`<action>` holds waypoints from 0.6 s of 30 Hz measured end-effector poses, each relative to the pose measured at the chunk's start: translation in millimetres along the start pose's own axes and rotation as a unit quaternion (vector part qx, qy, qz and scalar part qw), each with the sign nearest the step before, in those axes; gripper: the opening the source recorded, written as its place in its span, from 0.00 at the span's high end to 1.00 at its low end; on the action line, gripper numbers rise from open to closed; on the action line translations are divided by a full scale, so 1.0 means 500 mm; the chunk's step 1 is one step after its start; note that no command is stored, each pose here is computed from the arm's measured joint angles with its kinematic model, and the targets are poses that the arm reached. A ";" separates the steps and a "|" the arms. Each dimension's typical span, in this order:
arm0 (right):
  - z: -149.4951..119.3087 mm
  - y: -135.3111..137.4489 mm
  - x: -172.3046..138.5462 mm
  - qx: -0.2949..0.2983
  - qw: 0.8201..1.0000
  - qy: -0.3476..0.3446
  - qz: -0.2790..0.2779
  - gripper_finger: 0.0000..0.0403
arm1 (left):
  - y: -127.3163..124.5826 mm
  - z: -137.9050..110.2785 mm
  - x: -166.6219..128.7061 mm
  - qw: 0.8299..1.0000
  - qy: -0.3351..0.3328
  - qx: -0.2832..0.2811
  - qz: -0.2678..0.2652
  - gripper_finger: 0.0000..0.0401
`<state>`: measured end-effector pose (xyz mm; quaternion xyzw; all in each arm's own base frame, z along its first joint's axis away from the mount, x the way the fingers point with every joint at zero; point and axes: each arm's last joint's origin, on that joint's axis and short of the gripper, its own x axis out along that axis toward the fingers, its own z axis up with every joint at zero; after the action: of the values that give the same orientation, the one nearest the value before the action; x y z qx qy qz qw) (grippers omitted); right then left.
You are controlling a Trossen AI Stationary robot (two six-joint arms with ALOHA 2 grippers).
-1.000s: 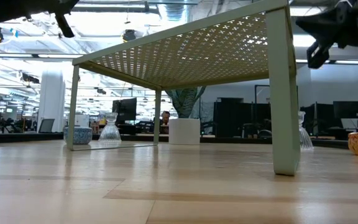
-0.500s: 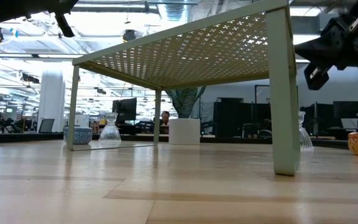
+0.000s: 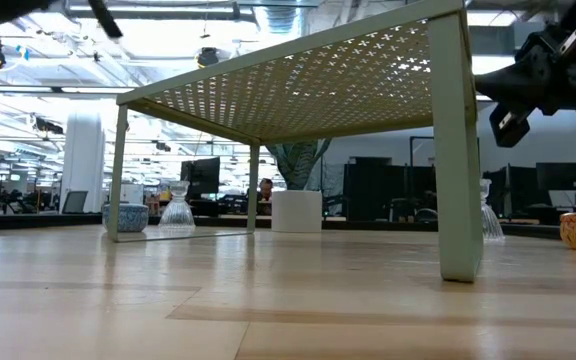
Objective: Pick & Place candle stick holders
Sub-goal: Put the left silver scented candle on the shelf
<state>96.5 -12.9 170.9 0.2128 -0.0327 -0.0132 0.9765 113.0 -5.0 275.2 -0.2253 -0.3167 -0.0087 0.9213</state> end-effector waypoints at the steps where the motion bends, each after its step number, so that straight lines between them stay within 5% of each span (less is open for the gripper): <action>1: 0.000 0.000 0.000 0.000 1.000 0.000 0.000 1.00 | -0.006 0.006 0.007 1.000 0.001 -0.001 -0.015 0.83; 12: -0.001 0.000 0.000 -0.001 1.000 0.001 -0.001 1.00 | -0.049 0.009 0.105 0.985 0.080 -0.005 -0.151 0.40; 18: -0.001 -0.001 0.000 -0.001 1.000 0.002 -0.001 1.00 | -0.054 -0.007 0.144 0.978 0.143 -0.010 -0.155 0.31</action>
<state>96.6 -12.9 170.4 0.2120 -0.0309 -0.0143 0.9767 168.2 -21.8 326.0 -0.1791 -0.2131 -0.1865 0.9422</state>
